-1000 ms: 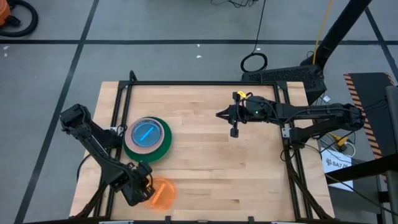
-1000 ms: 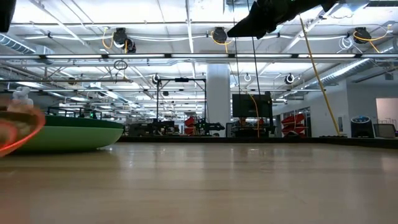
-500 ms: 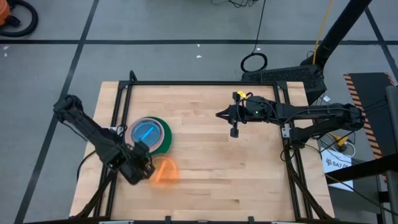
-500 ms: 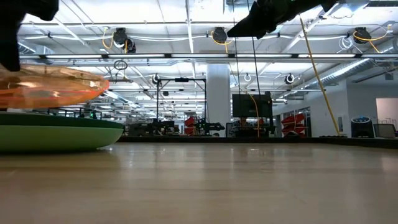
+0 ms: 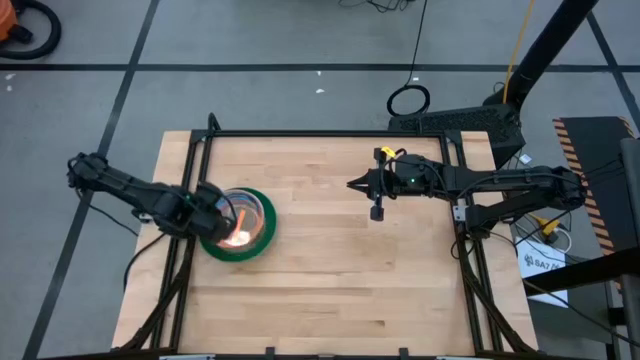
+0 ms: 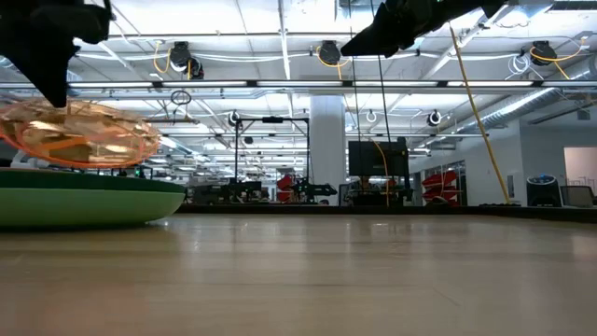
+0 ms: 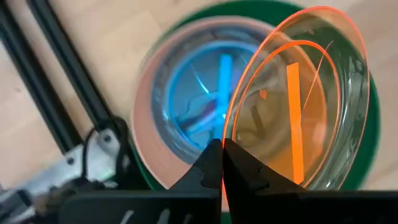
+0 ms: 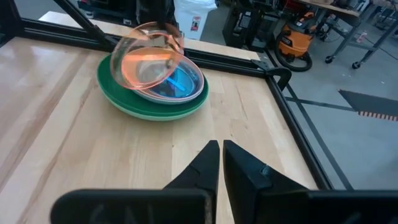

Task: Stack plastic plates
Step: Stack the orange plate on top of the blue plate

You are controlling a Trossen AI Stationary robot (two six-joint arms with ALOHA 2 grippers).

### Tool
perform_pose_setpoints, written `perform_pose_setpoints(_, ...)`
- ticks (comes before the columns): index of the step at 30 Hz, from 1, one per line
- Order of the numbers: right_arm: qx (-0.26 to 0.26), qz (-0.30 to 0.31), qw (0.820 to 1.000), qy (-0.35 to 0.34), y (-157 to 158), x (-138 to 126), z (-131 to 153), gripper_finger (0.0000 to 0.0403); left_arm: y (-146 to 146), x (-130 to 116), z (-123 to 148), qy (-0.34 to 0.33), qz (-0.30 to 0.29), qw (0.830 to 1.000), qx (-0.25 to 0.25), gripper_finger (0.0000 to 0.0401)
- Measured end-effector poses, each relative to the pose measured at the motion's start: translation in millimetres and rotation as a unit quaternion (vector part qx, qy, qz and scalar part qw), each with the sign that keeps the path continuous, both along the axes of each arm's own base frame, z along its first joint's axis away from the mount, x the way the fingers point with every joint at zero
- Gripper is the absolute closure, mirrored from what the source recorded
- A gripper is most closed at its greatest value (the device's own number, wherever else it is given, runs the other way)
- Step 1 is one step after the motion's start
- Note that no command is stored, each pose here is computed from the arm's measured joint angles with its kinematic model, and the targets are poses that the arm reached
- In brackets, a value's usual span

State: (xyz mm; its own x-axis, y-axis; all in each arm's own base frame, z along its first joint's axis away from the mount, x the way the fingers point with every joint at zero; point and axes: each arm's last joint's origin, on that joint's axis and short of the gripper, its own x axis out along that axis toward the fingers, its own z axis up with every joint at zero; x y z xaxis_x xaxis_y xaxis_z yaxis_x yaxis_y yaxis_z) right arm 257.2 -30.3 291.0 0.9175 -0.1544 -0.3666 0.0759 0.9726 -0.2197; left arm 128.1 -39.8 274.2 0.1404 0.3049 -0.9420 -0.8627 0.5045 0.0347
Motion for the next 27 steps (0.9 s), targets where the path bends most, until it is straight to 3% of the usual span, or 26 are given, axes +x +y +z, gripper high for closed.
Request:
perform_pose_setpoints(10,-0.001,0.001,1.000,0.001,0.0,-0.1,-0.1,0.0387,33.1,-0.4,3.0,0.041,-0.008,0.999,0.026,0.0396)
perform_pose_setpoints(18,-0.001,0.001,1.000,0.006,0.0,-0.4,-1.0,0.0387,45.7,-0.2,2.5,0.063,-0.015,0.998,0.014,0.0395)
perform_pose_setpoints(27,0.007,-0.002,1.000,0.014,0.1,-1.1,-2.7,0.0387,51.2,-0.3,2.5,0.070,-0.017,0.997,0.013,0.0360)
